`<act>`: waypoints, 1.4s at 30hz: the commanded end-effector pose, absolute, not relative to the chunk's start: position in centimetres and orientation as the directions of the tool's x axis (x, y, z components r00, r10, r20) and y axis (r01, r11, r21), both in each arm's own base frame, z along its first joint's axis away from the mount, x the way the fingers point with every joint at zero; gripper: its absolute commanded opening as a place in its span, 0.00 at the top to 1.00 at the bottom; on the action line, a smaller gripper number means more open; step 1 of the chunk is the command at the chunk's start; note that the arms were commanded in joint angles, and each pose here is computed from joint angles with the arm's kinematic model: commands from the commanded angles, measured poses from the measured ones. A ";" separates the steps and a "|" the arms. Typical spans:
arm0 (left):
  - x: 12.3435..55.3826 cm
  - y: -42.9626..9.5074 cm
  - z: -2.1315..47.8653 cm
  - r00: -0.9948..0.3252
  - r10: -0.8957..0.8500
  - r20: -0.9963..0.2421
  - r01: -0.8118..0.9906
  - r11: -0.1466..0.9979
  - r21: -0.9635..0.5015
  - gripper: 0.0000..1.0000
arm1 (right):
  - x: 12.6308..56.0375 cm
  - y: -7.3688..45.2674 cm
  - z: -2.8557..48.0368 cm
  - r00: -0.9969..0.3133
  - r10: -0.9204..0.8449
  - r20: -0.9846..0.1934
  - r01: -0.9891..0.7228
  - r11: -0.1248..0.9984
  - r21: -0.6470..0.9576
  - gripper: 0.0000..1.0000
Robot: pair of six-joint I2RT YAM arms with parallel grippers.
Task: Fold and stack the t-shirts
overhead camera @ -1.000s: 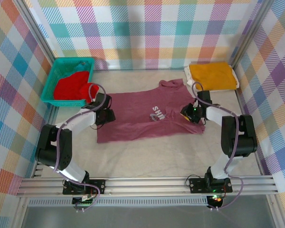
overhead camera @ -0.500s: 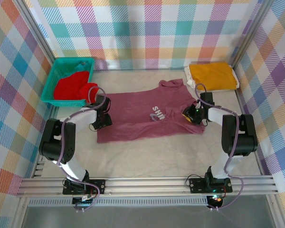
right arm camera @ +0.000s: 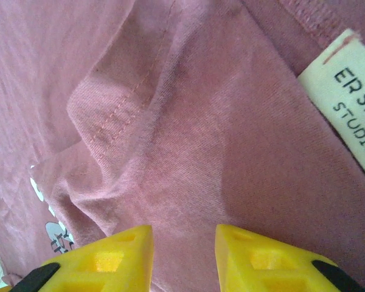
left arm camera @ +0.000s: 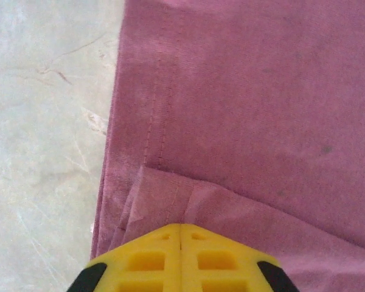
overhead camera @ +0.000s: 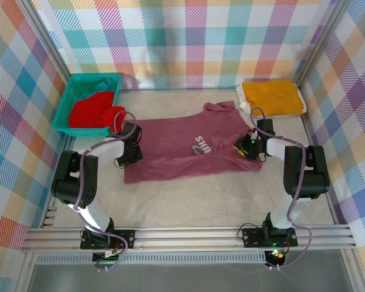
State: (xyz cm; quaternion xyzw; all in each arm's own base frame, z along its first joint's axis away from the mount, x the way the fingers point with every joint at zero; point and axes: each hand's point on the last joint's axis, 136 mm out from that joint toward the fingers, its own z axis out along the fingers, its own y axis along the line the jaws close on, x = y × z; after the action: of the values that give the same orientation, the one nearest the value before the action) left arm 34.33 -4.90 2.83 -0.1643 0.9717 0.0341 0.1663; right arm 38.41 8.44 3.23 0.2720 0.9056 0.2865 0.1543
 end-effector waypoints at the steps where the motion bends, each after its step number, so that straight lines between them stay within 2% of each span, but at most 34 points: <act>1: 34.2 -3.4 2.7 -0.886 -0.316 -0.338 -0.353 0.934 0.050 1.00 | 38.2 8.3 3.1 -0.800 0.591 -0.106 0.414 0.671 0.616 0.67; 10: 33.9 -1.8 4.8 -0.870 -0.332 -0.365 -0.378 0.924 0.060 1.00 | 38.1 7.8 2.7 -0.789 0.607 -0.092 0.435 0.659 0.614 0.66; 11: 34.0 -1.9 4.7 -0.872 -0.329 -0.361 -0.372 0.926 0.055 0.93 | 38.1 7.8 2.7 -0.789 0.607 -0.093 0.434 0.658 0.616 0.66; 12: 34.0 -2.1 4.6 -0.876 -0.326 -0.355 -0.365 0.930 0.047 0.75 | 38.1 7.8 2.7 -0.788 0.608 -0.090 0.436 0.656 0.616 0.66; 13: 34.0 -2.6 4.3 -0.883 -0.323 -0.341 -0.351 0.936 0.024 0.68 | 38.1 7.8 2.7 -0.787 0.610 -0.092 0.435 0.655 0.618 0.66; 15: 33.9 -3.4 3.5 -0.890 -0.331 -0.314 -0.347 0.938 -0.007 0.61 | 38.0 7.8 2.6 -0.788 0.610 -0.087 0.438 0.653 0.617 0.66; 18: 33.5 -4.0 2.1 -0.900 -0.333 -0.282 -0.343 0.939 -0.015 0.58 | 38.1 7.9 2.6 -0.786 0.613 -0.083 0.438 0.647 0.624 0.66; 21: 33.4 -4.5 1.2 -0.910 -0.321 -0.262 -0.330 0.944 -0.007 0.60 | 38.1 7.9 2.5 -0.786 0.613 -0.081 0.439 0.647 0.623 0.66; 24: 33.5 -4.5 1.0 -0.910 -0.319 -0.264 -0.332 0.943 0.002 0.74 | 38.1 7.9 2.5 -0.786 0.613 -0.082 0.442 0.649 0.620 0.66; 27: 33.7 -4.1 1.6 -0.906 -0.319 -0.280 -0.337 0.941 0.019 0.95 | 38.2 7.8 2.4 -0.784 0.615 -0.085 0.443 0.650 0.617 0.66; 28: 33.7 -4.0 1.9 -0.903 -0.318 -0.287 -0.339 0.940 0.025 0.98 | 38.1 7.8 2.3 -0.783 0.616 -0.082 0.447 0.650 0.615 0.66; 39: 32.7 -1.5 4.1 -0.888 -0.335 -0.316 -0.383 0.918 0.103 0.98 | 37.7 6.8 0.9 -0.753 0.656 -0.042 0.518 0.632 0.577 0.67; 42: 32.5 -0.9 4.2 -0.883 -0.346 -0.318 -0.397 0.911 0.112 0.95 | 37.8 6.4 0.7 -0.746 0.665 -0.037 0.529 0.625 0.574 0.68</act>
State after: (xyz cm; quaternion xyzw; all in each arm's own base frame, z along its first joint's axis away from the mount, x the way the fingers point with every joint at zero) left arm 33.48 -2.88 3.35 -0.1763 0.9715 0.0527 0.1492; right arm 38.36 7.61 2.43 0.3071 0.8930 0.2967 0.1423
